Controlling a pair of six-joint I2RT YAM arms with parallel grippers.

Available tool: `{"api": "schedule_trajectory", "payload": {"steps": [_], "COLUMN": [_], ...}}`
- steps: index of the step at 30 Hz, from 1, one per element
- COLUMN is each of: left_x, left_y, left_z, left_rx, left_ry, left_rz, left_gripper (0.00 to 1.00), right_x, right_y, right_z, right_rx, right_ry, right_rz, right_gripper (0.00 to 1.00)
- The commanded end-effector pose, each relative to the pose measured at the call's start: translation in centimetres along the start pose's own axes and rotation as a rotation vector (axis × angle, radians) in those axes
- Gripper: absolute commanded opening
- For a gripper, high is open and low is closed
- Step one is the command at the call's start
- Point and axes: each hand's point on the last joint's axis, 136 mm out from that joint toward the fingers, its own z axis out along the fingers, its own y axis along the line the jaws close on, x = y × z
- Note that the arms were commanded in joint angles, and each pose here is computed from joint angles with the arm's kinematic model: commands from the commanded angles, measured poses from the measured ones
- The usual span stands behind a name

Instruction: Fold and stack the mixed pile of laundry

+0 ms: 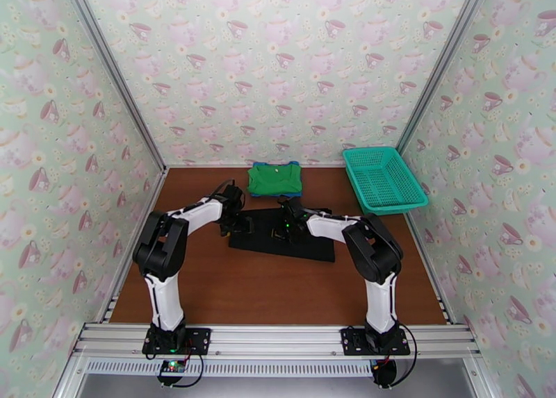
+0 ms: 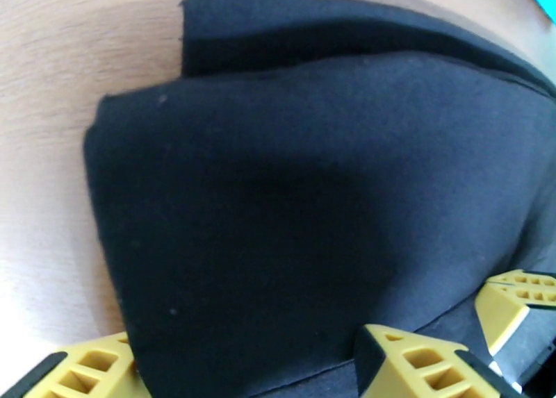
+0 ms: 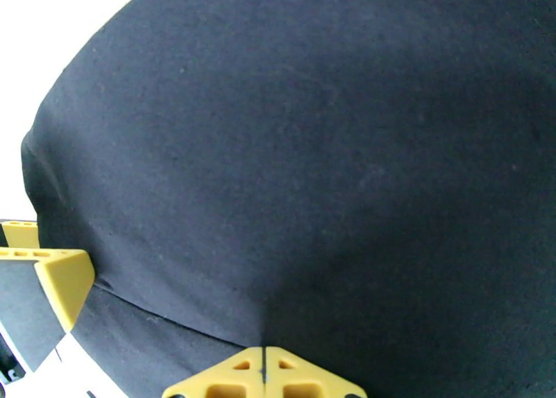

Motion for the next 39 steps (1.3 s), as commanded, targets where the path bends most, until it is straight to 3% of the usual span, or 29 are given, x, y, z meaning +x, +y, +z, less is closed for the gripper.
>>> {"api": "schedule_trajectory", "payload": {"steps": [1,6,19,32,39], "left_x": [3.0,3.4,-0.9,-0.8,-0.9], "left_y": [-1.2,-0.7,-0.9,-0.8,-2.8], "left_z": [4.1,4.3,-7.5,-9.3,-10.2], "left_rx": [-0.014,-0.096,-0.240,-0.274,-0.241], "left_ry": [0.116,0.103,-0.109,-0.119,-0.127], "left_rz": [0.050,0.067,0.140,0.197,0.236], "left_gripper": [0.60,0.00,0.00,0.00,0.00], "right_x": [2.3,2.8,3.4,2.6,3.6], "right_y": [-2.7,-3.6,-5.4,-2.3,-1.4], "right_z": [1.6,1.3,0.0,-1.8,1.1], "right_rx": [0.063,0.068,0.073,0.002,-0.029], "right_ry": [0.065,0.062,0.050,0.066,0.121], "right_rz": [0.024,0.032,0.055,0.024,0.038], "right_gripper": [0.00,0.00,0.00,0.00,0.00]}}
